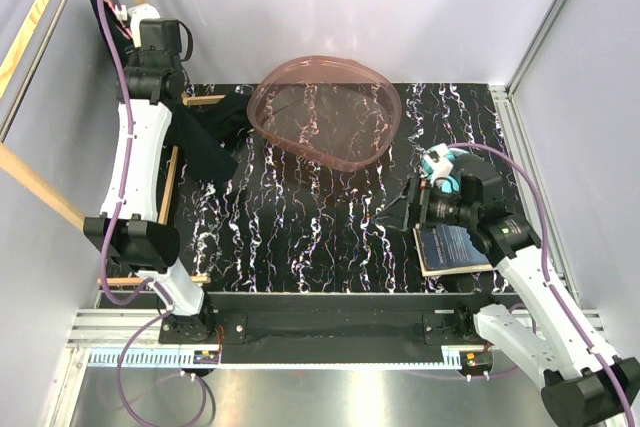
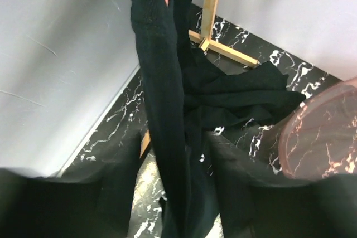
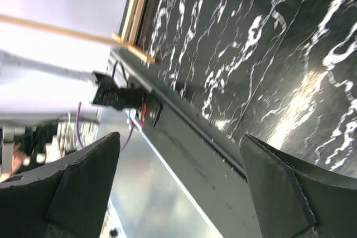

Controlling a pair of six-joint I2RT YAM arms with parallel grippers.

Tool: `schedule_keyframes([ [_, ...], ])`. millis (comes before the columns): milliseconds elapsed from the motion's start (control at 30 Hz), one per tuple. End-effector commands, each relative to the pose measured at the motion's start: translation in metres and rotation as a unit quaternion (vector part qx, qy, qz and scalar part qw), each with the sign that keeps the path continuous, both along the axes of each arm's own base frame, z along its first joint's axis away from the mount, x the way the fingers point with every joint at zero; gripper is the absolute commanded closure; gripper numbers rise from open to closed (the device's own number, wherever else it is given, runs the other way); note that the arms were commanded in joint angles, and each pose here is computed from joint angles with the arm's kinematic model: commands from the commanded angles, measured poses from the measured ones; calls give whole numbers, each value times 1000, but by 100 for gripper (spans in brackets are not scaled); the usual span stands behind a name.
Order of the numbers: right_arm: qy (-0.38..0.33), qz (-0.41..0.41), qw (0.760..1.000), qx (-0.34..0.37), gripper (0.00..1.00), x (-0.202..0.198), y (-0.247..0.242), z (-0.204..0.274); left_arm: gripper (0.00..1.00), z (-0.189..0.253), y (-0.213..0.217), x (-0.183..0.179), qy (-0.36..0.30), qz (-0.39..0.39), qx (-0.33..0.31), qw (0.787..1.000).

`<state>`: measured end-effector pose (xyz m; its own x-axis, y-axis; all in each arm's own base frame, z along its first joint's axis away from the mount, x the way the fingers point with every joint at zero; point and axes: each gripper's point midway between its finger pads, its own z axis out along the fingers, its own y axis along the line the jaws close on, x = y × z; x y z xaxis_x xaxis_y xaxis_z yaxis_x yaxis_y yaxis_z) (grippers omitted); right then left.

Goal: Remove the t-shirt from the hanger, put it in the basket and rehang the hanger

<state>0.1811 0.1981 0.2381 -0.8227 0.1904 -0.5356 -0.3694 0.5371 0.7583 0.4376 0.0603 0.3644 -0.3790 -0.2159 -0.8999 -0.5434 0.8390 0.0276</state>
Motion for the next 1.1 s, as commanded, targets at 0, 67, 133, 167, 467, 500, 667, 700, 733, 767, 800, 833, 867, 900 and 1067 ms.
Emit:
schedule_keyframes([
  [0,8,43,999,6,4,-13,13,9,62,33,8,11,-57,13,1,998],
  [67,8,45,999,-4,4,-15,12,10,72,31,10,13,-52,15,9,999],
  [133,-6,39,999,-7,3,-17,8,14,73,25,16,13,-41,28,21,999],
  [167,-16,33,999,-9,3,-17,7,17,73,23,19,13,-32,32,31,998],
  [467,-71,9,997,-6,1,-19,-2,40,100,19,43,12,12,75,111,991],
  [500,-76,11,997,-7,0,-19,-2,43,100,21,44,8,13,81,116,990],
  [667,-84,19,996,-21,0,-16,-2,42,100,30,56,-16,30,134,163,977],
  [700,-83,20,996,-22,0,-16,-2,41,100,36,55,-21,26,138,169,975],
  [733,-84,18,996,-21,0,-14,-2,41,100,40,58,-26,28,152,181,971],
  [767,-83,19,996,-20,0,-14,-1,41,100,43,59,-29,33,157,193,968],
  [800,-81,19,996,-21,0,-12,-1,40,100,49,58,-31,28,163,200,966],
  [833,-83,21,996,-21,0,-12,0,40,100,53,59,-35,27,175,208,962],
  [867,-83,21,996,-22,0,-12,0,39,100,56,60,-37,39,173,224,958],
  [900,-82,21,996,-24,0,-11,0,38,100,61,58,-37,33,177,230,956],
  [1067,-79,16,996,-28,0,-9,-2,34,100,79,61,-48,42,206,279,937],
])
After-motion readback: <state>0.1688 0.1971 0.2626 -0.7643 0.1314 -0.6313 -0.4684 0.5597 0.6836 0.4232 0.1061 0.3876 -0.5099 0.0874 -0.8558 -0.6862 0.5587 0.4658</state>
